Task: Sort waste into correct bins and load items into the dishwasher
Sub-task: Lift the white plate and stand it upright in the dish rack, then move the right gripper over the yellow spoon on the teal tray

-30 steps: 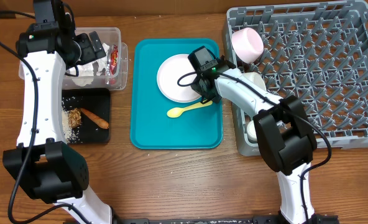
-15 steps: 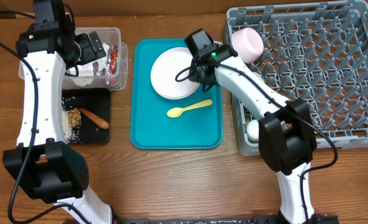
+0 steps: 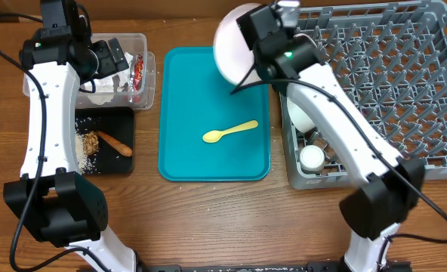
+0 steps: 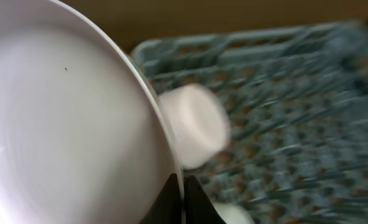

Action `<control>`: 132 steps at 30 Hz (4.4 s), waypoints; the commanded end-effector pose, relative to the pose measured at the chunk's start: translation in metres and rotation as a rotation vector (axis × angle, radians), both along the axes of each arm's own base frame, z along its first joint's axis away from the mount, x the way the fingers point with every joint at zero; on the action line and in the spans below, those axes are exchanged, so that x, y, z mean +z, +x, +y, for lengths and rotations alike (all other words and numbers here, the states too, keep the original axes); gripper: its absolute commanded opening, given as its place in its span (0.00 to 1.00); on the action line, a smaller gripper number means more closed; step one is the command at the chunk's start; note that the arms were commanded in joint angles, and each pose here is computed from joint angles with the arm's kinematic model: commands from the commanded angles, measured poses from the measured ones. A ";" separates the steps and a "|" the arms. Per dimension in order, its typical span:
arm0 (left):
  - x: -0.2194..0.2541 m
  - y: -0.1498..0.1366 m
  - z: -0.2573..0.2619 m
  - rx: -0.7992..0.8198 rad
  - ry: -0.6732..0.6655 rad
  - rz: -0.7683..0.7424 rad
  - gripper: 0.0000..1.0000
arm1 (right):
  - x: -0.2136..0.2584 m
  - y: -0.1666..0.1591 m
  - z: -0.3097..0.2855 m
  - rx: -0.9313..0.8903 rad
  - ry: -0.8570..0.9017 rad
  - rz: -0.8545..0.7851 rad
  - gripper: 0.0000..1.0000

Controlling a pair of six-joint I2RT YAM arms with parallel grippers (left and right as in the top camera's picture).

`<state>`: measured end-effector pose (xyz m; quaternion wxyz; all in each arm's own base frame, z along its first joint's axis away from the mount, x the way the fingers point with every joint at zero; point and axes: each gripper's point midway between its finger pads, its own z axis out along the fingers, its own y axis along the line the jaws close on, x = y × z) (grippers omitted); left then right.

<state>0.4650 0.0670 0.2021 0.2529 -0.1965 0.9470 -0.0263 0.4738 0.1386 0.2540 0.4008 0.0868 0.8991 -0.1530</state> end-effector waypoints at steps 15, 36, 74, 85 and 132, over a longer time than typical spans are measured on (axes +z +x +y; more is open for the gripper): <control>0.007 0.004 -0.001 0.009 -0.004 -0.022 1.00 | 0.081 -0.013 -0.174 -0.508 -0.342 -0.194 0.04; 0.007 0.004 -0.001 0.009 -0.004 -0.022 1.00 | -0.020 0.007 -0.202 -0.520 -0.376 -0.004 0.04; 0.007 0.004 -0.001 0.009 -0.004 -0.022 1.00 | 0.063 -0.016 -0.052 -0.008 0.115 -0.143 0.78; 0.007 0.004 -0.001 0.009 -0.004 -0.022 1.00 | -0.004 -0.064 0.111 0.340 0.557 0.189 0.66; 0.007 0.004 -0.001 0.008 -0.004 -0.022 1.00 | -0.258 -0.101 0.143 -0.186 0.593 0.598 0.42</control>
